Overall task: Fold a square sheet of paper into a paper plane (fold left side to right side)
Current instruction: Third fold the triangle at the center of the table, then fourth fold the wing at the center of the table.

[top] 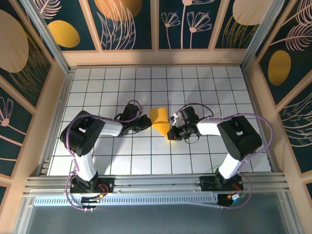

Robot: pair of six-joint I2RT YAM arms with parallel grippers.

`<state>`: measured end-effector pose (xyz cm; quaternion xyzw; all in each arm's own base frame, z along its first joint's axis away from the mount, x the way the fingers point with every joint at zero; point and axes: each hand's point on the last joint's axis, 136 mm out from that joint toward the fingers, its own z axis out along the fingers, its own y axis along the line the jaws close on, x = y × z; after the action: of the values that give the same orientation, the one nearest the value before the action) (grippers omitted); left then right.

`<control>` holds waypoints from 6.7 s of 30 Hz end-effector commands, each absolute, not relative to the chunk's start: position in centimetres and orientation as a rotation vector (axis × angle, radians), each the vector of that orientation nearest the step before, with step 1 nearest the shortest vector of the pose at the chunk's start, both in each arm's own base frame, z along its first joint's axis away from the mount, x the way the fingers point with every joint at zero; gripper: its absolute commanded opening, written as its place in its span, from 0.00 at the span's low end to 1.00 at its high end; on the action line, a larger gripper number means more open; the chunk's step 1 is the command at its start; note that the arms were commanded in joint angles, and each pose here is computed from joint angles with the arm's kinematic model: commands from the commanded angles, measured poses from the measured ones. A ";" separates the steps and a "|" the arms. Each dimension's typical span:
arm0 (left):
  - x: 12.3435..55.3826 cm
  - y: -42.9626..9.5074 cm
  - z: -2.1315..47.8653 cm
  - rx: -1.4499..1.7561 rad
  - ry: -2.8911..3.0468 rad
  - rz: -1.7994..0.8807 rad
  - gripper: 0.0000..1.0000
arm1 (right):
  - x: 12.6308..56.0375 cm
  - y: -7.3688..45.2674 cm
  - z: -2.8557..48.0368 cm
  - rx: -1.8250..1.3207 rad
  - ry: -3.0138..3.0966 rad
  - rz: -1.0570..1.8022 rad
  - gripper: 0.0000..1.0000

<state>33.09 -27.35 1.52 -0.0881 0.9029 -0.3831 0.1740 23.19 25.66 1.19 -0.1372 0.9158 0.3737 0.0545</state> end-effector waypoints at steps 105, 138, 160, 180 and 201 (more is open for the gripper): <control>33.2 -32.9 6.4 -0.165 2.482 -1.182 0.24 | 31.1 22.8 7.0 -0.405 2.453 0.992 0.54; 36.7 -29.8 4.9 -0.225 2.453 -1.304 0.40 | 31.1 24.6 6.9 -0.450 2.402 1.058 0.00; 36.4 -31.3 7.9 -0.138 2.399 -1.428 0.24 | 30.6 22.2 10.4 -0.248 2.524 0.458 0.47; 35.8 -32.7 9.1 -0.094 2.388 -1.482 0.23 | 28.3 27.4 5.1 -0.405 2.523 0.085 0.54; 35.8 -32.4 9.1 -0.110 2.392 -1.460 0.25 | 29.0 27.5 3.8 -0.468 2.497 -0.034 0.26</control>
<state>35.53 -31.76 6.82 -0.0521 0.8536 -0.4961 0.1500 28.51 27.25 3.60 -0.1735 0.9425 0.0011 0.2858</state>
